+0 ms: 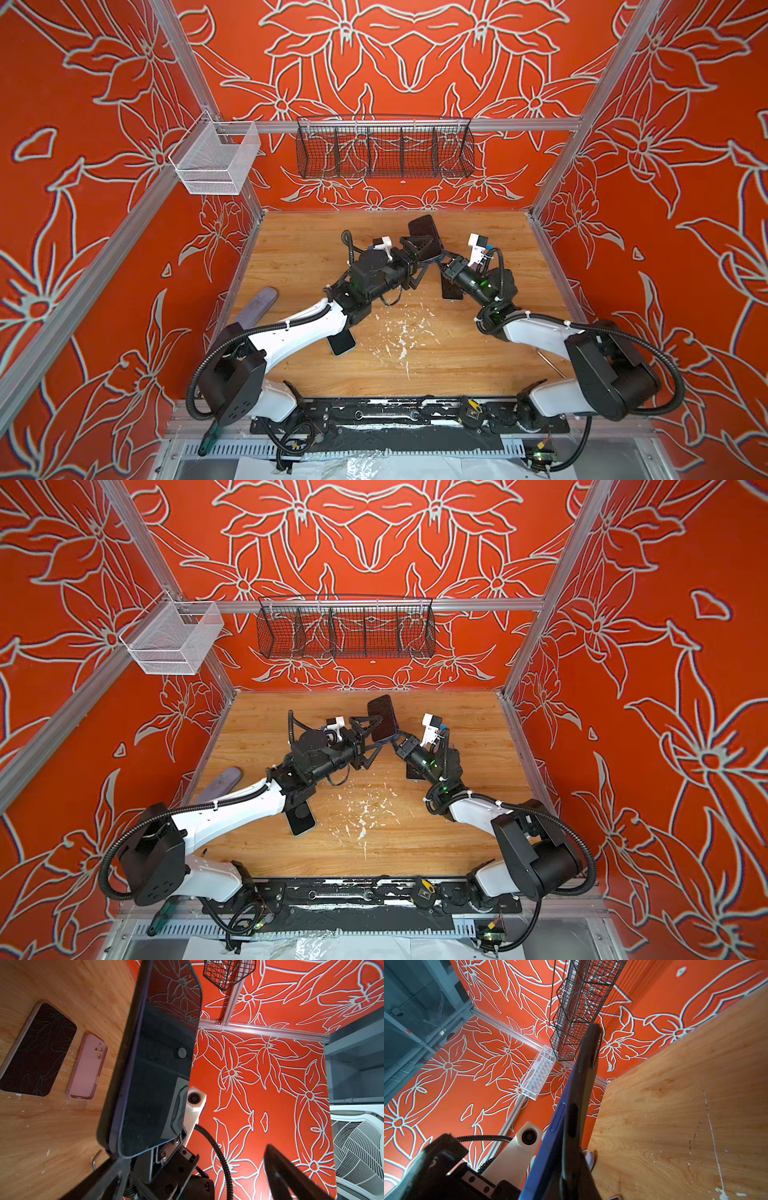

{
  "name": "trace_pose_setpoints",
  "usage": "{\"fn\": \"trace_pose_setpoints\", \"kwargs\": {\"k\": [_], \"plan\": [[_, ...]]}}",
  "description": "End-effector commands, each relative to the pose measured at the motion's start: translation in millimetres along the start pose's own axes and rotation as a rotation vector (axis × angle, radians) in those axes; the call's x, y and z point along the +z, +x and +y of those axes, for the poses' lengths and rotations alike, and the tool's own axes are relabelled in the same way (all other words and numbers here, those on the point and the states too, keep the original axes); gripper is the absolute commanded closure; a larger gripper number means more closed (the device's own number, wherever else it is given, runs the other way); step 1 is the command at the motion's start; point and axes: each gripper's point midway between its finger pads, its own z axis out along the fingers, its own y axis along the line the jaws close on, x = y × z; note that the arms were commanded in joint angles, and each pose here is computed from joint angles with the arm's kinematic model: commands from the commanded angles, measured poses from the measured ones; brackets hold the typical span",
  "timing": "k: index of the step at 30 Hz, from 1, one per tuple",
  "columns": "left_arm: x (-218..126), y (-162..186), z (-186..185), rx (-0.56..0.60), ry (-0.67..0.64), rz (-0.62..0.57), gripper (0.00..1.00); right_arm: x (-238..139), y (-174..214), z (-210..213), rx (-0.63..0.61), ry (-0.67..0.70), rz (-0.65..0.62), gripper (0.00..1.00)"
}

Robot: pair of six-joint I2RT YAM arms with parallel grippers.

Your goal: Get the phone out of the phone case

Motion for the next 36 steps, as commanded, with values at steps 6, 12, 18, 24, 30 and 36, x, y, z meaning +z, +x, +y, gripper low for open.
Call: {"fn": "trace_pose_setpoints", "kwargs": {"k": [6, 12, 18, 24, 30, 36], "plan": [[14.4, 0.1, -8.2, 0.003, 0.034, 0.003, 0.03, -5.7, -1.8, 28.9, -0.002, -0.108, -0.026, 0.95], [19.4, -5.2, -4.4, 0.021, 0.024, -0.017, 0.02, -10.3, 0.3, 33.0, -0.003, -0.112, -0.023, 0.95], [18.5, -12.3, -5.0, 0.056, 0.015, -0.043, 0.15, -13.4, 0.1, 36.0, -0.010, -0.110, -0.025, 0.95], [17.0, -20.0, -4.1, 0.078, 0.008, -0.063, 0.35, -15.8, 0.9, 35.4, -0.007, -0.107, -0.028, 0.95], [19.7, -23.9, 1.1, 0.072, 0.002, -0.063, 0.56, -16.3, 2.5, 35.3, -0.009, -0.103, -0.023, 0.95], [26.7, -23.3, 2.7, 0.060, 0.006, -0.035, 0.74, -16.1, 4.3, 31.9, -0.009, -0.091, -0.022, 0.95]]}}
